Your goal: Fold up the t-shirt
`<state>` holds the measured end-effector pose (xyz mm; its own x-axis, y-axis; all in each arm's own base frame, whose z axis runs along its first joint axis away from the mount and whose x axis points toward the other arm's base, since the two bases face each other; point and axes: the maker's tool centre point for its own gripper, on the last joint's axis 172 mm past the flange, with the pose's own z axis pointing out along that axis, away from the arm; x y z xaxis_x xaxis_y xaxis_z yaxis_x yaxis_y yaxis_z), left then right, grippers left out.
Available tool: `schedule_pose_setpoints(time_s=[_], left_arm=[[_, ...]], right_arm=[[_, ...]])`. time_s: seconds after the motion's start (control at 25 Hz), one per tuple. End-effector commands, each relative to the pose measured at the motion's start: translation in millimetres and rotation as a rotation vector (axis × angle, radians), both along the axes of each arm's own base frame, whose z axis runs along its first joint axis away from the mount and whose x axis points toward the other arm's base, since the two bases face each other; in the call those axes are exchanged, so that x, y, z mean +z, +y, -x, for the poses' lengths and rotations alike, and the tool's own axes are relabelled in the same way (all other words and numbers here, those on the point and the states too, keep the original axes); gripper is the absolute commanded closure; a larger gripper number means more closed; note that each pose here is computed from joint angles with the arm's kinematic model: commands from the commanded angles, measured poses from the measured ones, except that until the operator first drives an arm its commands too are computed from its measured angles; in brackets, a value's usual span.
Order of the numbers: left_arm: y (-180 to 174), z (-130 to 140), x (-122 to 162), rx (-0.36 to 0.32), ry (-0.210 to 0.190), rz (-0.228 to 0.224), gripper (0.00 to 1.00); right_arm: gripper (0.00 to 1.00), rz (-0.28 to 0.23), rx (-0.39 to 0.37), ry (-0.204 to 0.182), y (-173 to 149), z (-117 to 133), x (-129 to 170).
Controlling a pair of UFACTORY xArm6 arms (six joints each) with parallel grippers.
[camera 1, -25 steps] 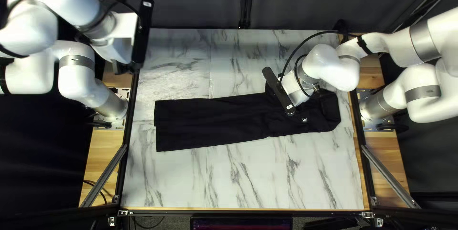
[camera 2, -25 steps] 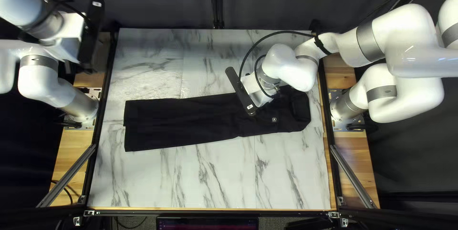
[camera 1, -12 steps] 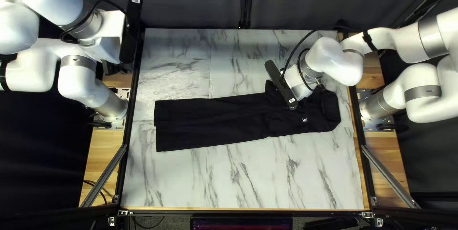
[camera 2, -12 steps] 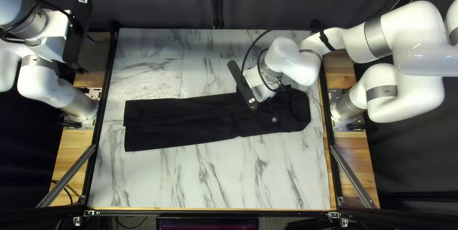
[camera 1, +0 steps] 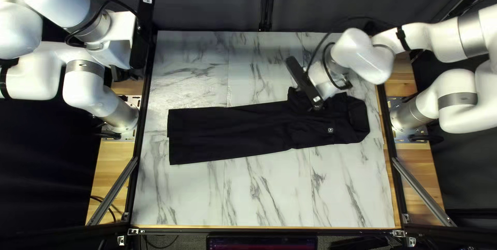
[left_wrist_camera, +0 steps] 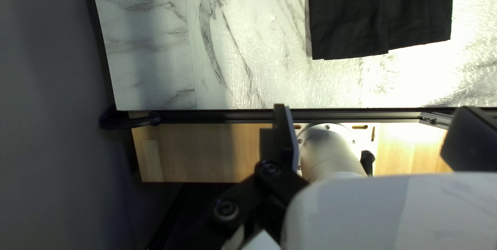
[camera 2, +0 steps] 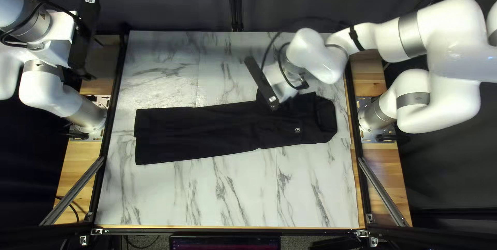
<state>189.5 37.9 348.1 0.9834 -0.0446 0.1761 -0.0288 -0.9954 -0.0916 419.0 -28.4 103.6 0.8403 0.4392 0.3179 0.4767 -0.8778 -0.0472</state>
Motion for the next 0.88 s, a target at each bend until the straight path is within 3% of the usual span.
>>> schedule_pose_setpoints(time_s=[0.04, 0.32, 0.6, 0.68, 0.8, 0.88], left_arm=[[0.0, 0.0, 0.0, 0.0, 0.0, 0.0, 0.0], [0.0, 0.0, 0.0, 0.0, 0.0, 0.0, 0.0], [0.0, 0.0, 0.0, 0.0, 0.0, 0.0, 0.0], [0.0, 0.0, 0.0, 0.0, 0.0, 0.0, 0.0], [0.0, 0.0, 0.0, 0.0, 0.0, 0.0, 0.0], [0.0, 0.0, 0.0, 0.0, 0.0, 0.0, 0.0]], right_arm=[[0.0, -0.008, -0.009, 0.0, 11.3, -18.3, -25.7], [0.0, -0.039, -0.03, 0.022, 33.1, -25.0, -41.6], [0.0, -0.043, -0.033, 0.049, 27.0, -29.9, -47.4], [0.06, -0.044, -0.033, 0.055, 25.0, -31.2, -49.1], [0.27, -0.045, -0.027, 0.066, 21.8, -36.0, -53.8], [0.58, -0.046, -0.023, 0.072, 22.0, -37.9, -56.1]])
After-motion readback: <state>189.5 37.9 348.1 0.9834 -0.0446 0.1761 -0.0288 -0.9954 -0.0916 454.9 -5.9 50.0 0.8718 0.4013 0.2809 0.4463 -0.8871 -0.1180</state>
